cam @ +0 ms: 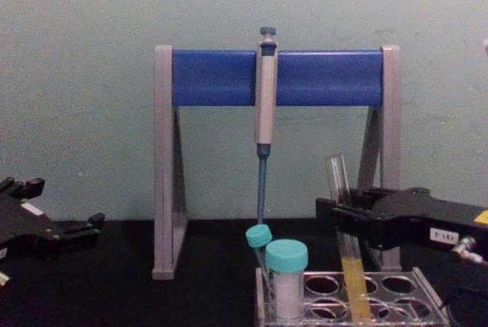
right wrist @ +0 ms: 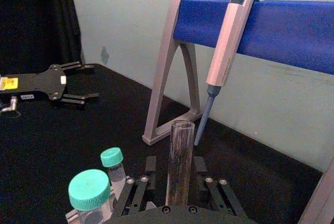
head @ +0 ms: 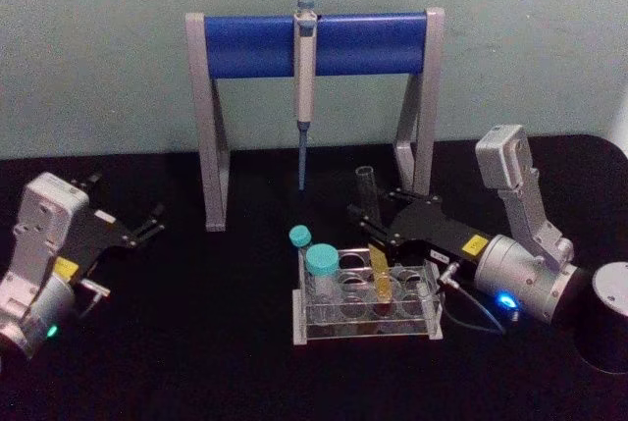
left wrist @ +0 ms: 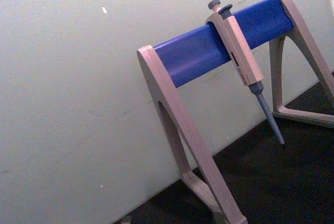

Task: Pick up the test tube from the test tube rack, shake it, then place it back into the test tube rack.

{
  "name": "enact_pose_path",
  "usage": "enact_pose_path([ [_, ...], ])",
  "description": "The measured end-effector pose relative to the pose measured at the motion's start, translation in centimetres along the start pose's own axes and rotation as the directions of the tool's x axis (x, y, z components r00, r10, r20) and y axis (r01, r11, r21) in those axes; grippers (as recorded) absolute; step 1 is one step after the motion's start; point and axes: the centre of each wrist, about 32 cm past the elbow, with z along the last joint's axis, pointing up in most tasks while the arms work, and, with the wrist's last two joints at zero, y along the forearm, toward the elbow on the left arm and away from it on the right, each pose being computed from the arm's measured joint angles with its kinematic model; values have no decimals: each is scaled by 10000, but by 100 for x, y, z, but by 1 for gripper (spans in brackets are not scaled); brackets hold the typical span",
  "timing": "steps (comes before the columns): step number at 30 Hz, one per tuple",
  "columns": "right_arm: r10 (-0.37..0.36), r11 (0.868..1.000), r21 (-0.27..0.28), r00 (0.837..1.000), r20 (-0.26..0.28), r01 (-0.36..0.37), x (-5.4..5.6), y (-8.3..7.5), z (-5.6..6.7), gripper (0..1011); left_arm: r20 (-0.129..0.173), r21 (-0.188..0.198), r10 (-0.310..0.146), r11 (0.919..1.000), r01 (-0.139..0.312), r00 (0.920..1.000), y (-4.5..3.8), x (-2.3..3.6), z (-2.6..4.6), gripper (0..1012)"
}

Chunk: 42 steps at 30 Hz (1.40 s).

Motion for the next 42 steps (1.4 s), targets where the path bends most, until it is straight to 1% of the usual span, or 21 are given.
enact_pose_path([
  [1, 0, 10000, 2, 10000, -1, 0, 0, 0, 0, 454, 0, 0, 0, 10000, 0, 10000, 0, 0, 0, 1001],
  [3, -2, 10000, 2, 10000, -2, 2, 0, 0, 0, 371, 0, 0, 0, 10000, 0, 10000, 0, 0, 0, 1001],
  [4, -2, 10000, 2, 10000, -2, 2, 0, 0, 0, 353, 0, 0, 0, 10000, 0, 10000, 0, 0, 0, 1001],
  [5, -2, 10000, 4, 10000, -2, 2, 0, 0, 0, 295, -1, 0, 0, 10000, 0, 10000, 0, 0, 0, 1001],
  [8, -2, 10000, 5, 10000, -6, 2, 0, 0, 0, 224, 0, 1, 0, 10000, 0, 10000, 0, 0, 0, 1001],
  [28, -1, 10000, 6, 10000, -8, 1, 0, 0, 0, 220, 0, 0, 0, 10000, 0, 10000, 0, 0, 0, 1001],
  [35, 3, 9993, 384, 9996, 270, -14, 1, -24, -13, 220, 0, 0, 0, 10000, 0, 10000, 0, 0, 0, 1001],
  [37, -1, 9979, 644, 9995, 309, -19, 3, -39, -7, 221, 0, 0, 0, 10000, 0, 10000, 0, 0, 0, 1001],
  [42, -5, 9946, 1042, 9994, 356, -32, 3, -68, 29, 220, 0, 1, 0, 10000, 0, 10000, 0, 0, 0, 1001],
])
